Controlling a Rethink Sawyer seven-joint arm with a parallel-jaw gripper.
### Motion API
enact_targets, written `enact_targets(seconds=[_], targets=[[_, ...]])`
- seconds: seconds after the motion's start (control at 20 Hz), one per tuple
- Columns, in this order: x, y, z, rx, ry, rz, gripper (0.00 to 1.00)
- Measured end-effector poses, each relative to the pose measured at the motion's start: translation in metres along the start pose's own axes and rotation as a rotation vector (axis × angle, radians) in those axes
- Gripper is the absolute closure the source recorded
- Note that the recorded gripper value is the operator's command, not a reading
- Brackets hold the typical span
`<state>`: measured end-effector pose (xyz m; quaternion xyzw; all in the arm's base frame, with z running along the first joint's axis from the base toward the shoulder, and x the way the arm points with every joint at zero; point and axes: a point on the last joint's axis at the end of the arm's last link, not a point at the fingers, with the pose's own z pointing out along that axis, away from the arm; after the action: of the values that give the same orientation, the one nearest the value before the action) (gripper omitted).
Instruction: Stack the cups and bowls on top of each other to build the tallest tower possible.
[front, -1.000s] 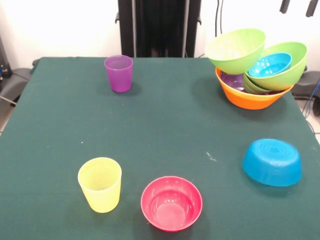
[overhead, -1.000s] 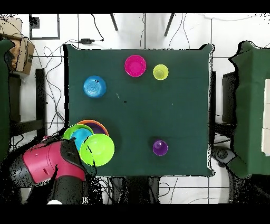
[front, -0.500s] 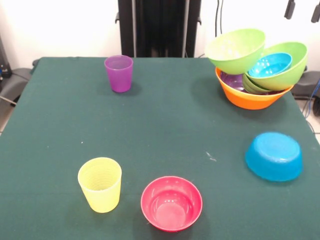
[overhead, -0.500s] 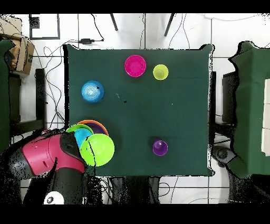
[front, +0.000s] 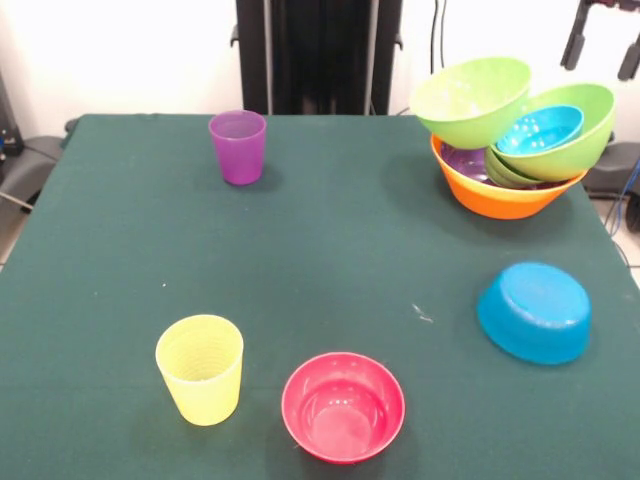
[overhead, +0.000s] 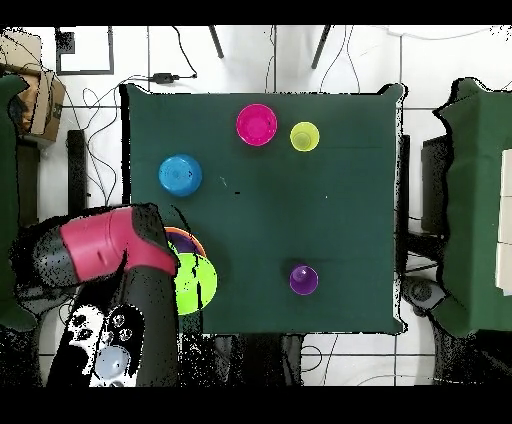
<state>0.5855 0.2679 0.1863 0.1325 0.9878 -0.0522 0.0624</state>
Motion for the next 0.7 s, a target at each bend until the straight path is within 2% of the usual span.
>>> enact_targets(seconds=[0.15,0.3,0.4,0.5,0.7], targets=[[-0.028,-0.001,0.009,0.022,0.031,0.021,0.0],[-0.066,-0.002,0.024,0.041,0.059,0.049,0.0],[-0.074,-0.002,0.028,0.042,0.06,0.054,0.0],[-0.095,-0.001,0.038,0.041,0.057,0.065,0.0],[-0.118,0.003,0.049,0.032,0.04,0.074,0.0]])
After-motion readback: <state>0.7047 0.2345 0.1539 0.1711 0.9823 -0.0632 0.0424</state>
